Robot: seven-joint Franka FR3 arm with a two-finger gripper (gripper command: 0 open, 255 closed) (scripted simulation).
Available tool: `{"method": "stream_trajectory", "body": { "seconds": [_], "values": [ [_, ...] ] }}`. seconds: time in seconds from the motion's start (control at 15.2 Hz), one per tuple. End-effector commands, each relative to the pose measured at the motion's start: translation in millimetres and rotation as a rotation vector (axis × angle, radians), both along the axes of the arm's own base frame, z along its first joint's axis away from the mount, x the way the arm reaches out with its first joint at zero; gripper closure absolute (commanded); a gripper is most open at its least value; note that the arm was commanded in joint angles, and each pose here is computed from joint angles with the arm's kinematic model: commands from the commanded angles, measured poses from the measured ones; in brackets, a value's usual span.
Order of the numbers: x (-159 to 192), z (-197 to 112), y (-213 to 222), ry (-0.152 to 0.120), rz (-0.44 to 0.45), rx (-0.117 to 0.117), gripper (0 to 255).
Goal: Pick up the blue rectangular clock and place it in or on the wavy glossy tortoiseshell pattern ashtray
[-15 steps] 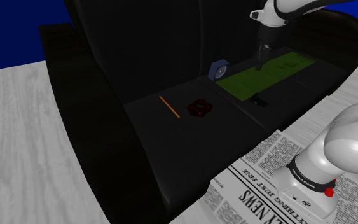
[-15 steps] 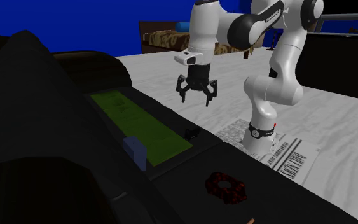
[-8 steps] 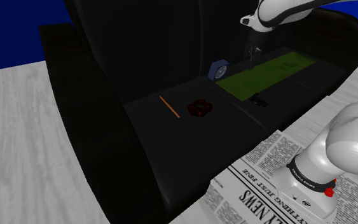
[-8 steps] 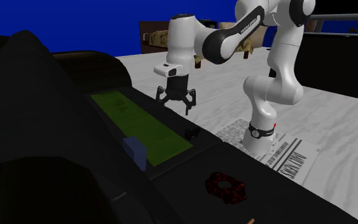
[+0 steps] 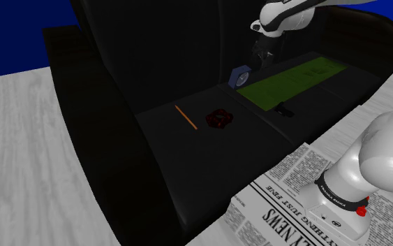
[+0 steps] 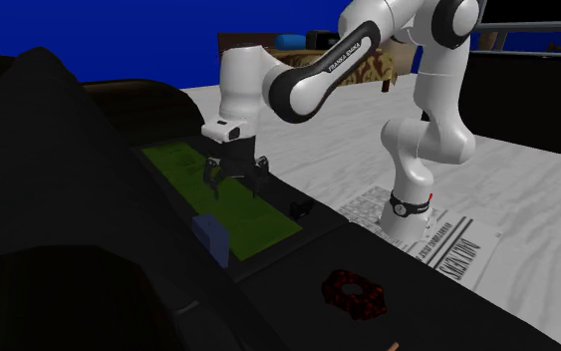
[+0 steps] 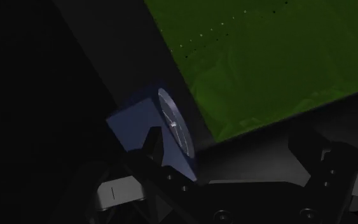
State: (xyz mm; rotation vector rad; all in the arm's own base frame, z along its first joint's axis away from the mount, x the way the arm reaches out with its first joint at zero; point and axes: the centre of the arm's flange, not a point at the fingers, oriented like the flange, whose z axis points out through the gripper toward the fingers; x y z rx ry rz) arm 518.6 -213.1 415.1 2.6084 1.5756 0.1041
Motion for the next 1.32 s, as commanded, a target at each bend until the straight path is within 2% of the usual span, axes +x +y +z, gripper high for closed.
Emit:
{"method": "stream_trajectory", "body": {
  "seconds": [0.0, 0.26, 0.79, 1.25],
  "values": [
    [22.0, -12.9, -7.1, -0.012, 0.074, 0.003, 0],
    [67.8, -31.0, -14.9, -0.035, 0.211, 0.009, 0],
    [75.0, -71.1, -15.3, -0.035, 0.215, 0.009, 0],
    [75.0, -71.1, -15.3, -0.035, 0.215, 0.009, 0]
  ]
}}
